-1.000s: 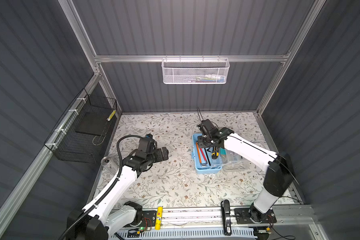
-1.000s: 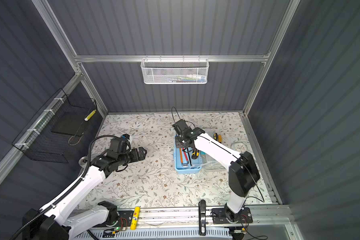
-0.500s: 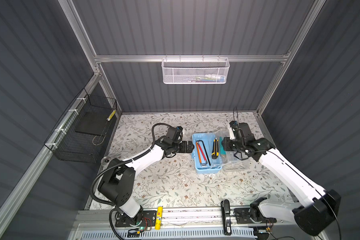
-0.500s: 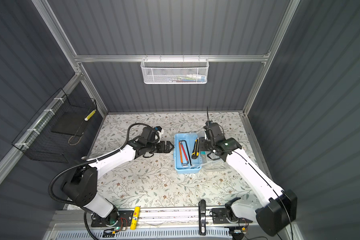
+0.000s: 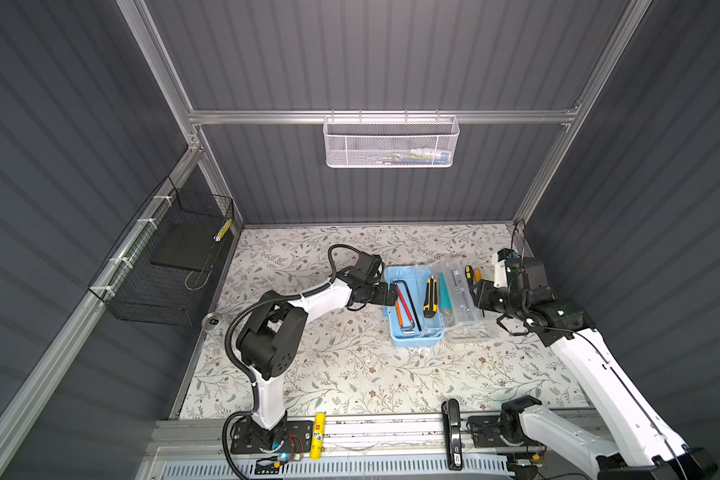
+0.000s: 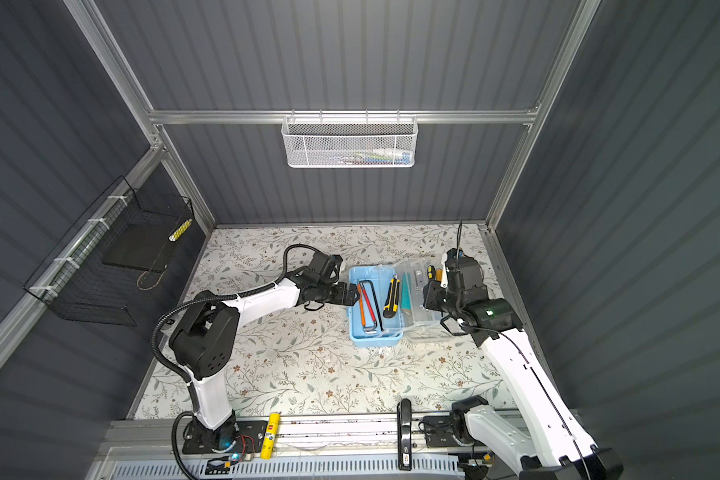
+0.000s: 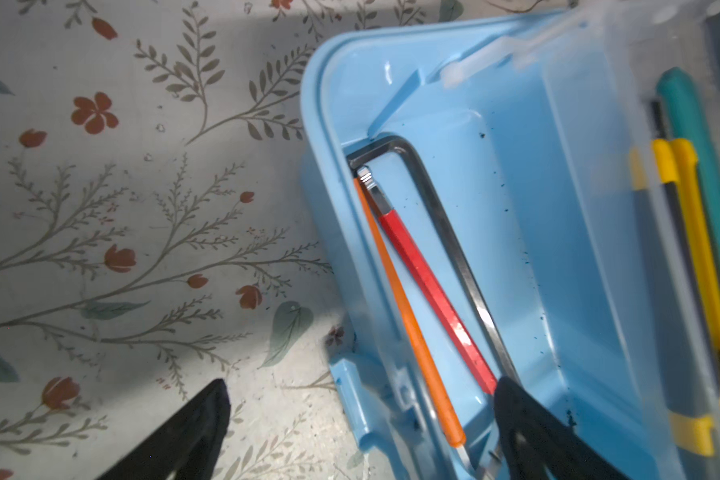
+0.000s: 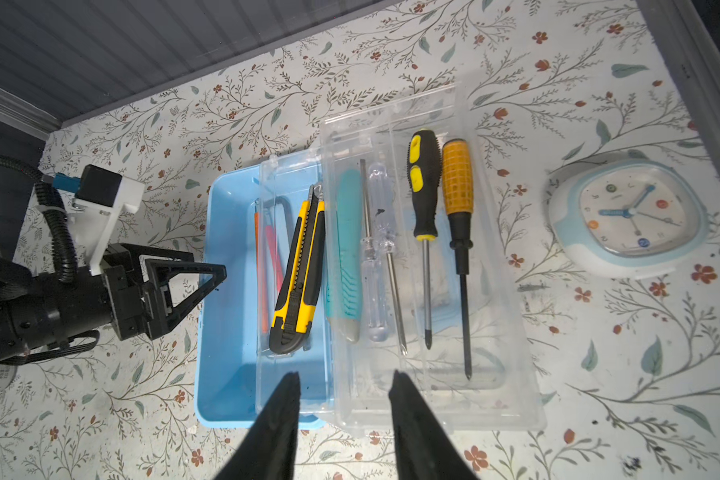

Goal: Pack the tool kit
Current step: 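Move the right gripper past the clear tray while the left reaches the box rim, then grip the clear tray's far edge with the right gripper while the left holds the box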

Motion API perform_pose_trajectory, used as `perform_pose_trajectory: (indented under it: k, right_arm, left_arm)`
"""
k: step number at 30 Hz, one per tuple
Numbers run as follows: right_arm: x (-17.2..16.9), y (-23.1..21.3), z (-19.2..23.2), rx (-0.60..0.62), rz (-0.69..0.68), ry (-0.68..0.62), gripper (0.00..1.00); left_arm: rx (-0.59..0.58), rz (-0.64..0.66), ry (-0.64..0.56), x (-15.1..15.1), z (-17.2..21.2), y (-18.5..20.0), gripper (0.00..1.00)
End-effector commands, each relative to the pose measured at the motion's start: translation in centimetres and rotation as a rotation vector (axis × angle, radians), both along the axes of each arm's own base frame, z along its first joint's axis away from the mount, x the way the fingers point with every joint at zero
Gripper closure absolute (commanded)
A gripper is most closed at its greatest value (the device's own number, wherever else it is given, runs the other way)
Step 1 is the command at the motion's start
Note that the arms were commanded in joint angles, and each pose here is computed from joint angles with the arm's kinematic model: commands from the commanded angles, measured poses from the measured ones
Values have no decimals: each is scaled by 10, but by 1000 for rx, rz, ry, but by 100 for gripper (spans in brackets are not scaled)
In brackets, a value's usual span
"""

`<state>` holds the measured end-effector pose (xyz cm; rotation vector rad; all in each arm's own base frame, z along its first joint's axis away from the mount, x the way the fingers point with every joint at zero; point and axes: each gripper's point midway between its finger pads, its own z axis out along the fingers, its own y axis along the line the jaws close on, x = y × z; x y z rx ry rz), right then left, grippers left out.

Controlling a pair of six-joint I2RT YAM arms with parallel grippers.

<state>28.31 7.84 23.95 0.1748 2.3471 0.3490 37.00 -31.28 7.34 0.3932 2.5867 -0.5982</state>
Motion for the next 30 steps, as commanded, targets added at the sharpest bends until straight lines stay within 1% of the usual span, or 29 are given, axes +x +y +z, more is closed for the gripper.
perform_pose_trajectory:
  k: [1,4,9,11,16,21,26,30]
  right_arm:
    - [1,5,5,37,28,-6,60]
    - [5,5,5,60,25,-4,60]
    - [9,8,1,85,44,22,60]
    - [10,5,-1,83,43,23,60]
    - [17,-6,-15,103,22,45,60]
    - [22,-17,-25,147,-8,48,60]
    - [29,-31,-44,202,-65,72,60]
    - [33,-40,-62,227,-105,109,61]
  left_arm:
    - [102,20,27,-1,-11,15,1]
    - [158,13,49,-5,-18,23,1]
    - [238,35,25,-9,-19,43,1]
    - [289,52,12,-9,-18,56,0]
    - [357,81,-8,-18,-18,79,0]
    - [360,107,-37,-22,-4,90,2]
    - [417,159,-105,-11,16,109,2]
    - [384,176,-130,-2,36,110,1]
